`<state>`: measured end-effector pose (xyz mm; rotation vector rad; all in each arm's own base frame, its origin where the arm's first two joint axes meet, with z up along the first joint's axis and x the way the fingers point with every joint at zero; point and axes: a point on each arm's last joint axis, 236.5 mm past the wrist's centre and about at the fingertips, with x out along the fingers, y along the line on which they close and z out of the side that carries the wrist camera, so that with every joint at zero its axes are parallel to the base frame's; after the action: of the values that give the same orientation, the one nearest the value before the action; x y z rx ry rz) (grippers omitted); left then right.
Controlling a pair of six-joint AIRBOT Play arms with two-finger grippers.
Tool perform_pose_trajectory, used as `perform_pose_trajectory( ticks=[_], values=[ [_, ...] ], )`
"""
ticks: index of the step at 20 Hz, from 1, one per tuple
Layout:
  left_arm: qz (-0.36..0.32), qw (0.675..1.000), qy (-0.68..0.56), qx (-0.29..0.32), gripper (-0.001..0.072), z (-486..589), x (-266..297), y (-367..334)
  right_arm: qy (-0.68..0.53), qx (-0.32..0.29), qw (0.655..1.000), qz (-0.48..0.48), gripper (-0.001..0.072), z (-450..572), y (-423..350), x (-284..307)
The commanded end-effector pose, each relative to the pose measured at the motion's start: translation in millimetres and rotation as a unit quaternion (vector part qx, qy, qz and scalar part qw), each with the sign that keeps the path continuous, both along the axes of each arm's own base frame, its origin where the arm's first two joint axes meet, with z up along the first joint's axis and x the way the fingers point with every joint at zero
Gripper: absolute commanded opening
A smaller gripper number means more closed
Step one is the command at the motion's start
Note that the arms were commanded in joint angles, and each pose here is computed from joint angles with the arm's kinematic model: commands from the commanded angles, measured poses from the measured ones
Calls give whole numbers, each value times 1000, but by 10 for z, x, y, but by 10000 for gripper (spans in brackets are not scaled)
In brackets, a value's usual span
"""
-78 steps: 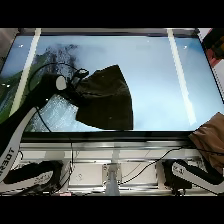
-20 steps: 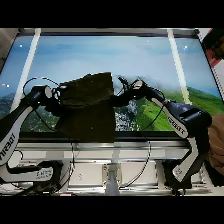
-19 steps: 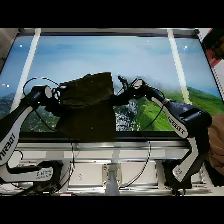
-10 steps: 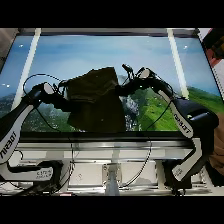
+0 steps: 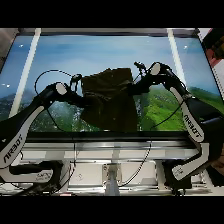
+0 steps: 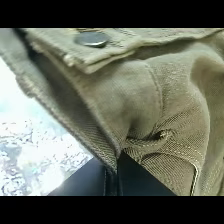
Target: Fold the clothes and pants, and hang the long-sleeved shirts on hangers.
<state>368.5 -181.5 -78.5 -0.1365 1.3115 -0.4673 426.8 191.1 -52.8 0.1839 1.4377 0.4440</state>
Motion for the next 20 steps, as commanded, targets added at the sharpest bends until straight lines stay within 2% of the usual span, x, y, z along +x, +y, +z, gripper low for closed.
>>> perform_pose_trajectory(
  ticks=[1, 8, 9, 10, 11, 12, 13, 14, 17, 20],
  values=[
    [32, 999, 4, 9, 45, -21, 22, -3, 0, -60, 998, -35, 19, 34, -367, -18],
    [35, 999, -15, -2, 47, 15, 88, -124, 13, -61, 996, -70, 19, -5, -520, -176],
    [34, 999, -21, -6, 69, 29, 102, -170, 12, -44, 996, -76, 21, 43, -428, -173],
    [31, 999, -25, -7, 180, 35, 103, -213, 17, -34, 995, -92, 43, 67, -389, -168],
    [27, 999, -29, -7, 368, 41, 102, -251, 22, -31, 994, -105, 200, 71, -377, -170],
    [24, 999, -31, -7, 539, 43, 92, -279, 26, -33, 993, -109, 470, 66, -387, -180],
    [22, 999, -30, -7, 602, 44, 86, -287, 31, -35, 993, -108, 650, 62, -392, -204],
    [21, 999, -27, -7, 602, 44, 68, -286, 38, -38, 993, -104, 686, 57, -410, -242],
    [15, 1000, -15, -2, 602, 110, 0, -175, 9, -68, 995, -78, 680, 221, -559, -244],
    [10, 999, -45, 20, 582, 430, 21, 141, -107, -130, 984, -64, 679, 923, -918, -49]
  ],
)
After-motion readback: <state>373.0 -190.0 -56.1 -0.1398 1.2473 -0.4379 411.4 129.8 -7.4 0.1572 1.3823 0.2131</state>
